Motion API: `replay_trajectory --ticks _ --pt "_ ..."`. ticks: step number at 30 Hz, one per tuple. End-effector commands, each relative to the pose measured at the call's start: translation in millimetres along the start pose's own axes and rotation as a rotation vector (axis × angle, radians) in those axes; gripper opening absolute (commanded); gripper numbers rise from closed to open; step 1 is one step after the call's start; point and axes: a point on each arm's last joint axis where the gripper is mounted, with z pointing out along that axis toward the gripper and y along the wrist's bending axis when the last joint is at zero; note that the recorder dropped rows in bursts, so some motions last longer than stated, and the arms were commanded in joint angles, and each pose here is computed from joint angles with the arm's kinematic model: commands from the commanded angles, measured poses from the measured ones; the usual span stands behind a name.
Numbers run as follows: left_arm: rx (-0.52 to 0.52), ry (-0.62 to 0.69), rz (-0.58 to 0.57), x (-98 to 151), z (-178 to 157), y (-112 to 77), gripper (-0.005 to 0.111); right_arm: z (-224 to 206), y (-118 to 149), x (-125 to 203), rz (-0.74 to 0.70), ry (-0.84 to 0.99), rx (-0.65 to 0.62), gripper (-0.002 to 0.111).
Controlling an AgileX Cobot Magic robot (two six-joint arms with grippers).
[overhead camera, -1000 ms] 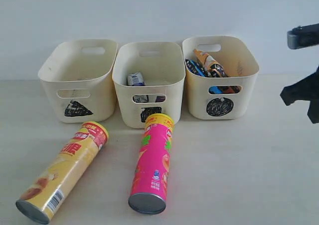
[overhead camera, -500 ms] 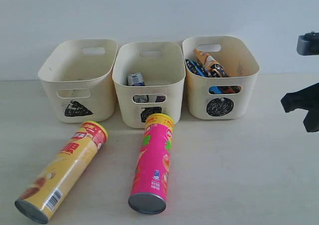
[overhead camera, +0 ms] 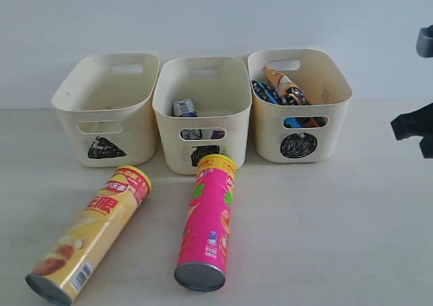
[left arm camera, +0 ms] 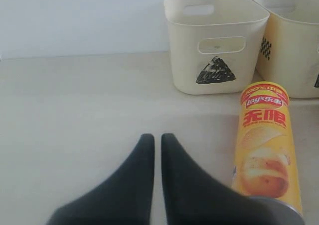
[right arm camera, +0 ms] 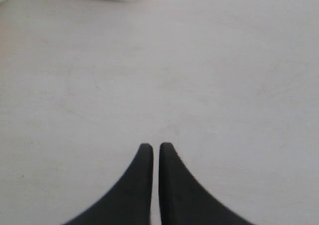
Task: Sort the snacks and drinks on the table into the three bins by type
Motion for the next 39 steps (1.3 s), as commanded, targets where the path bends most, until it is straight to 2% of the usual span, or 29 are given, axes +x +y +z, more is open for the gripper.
replay_trajectory --ticks 1,10,19,39 --pt "-0.002 -0.019 -0.007 -2 -1 0.1 0.004 -26 -2 16 -0.031 -0.173 0.031 0.000" --pt "-0.002 -0.019 -0.007 -2 -1 0.1 0.004 -49 -1 70 -0.022 -0.270 0.042 0.000" --pt "-0.002 -0.019 -0.007 -2 -1 0.1 0.004 -60 -10 102 0.031 -0.363 0.105 0.000" --pt "-0.002 -0.019 -0.007 -2 -1 0.1 0.004 -68 -1 185 0.013 -0.691 0.129 0.000"
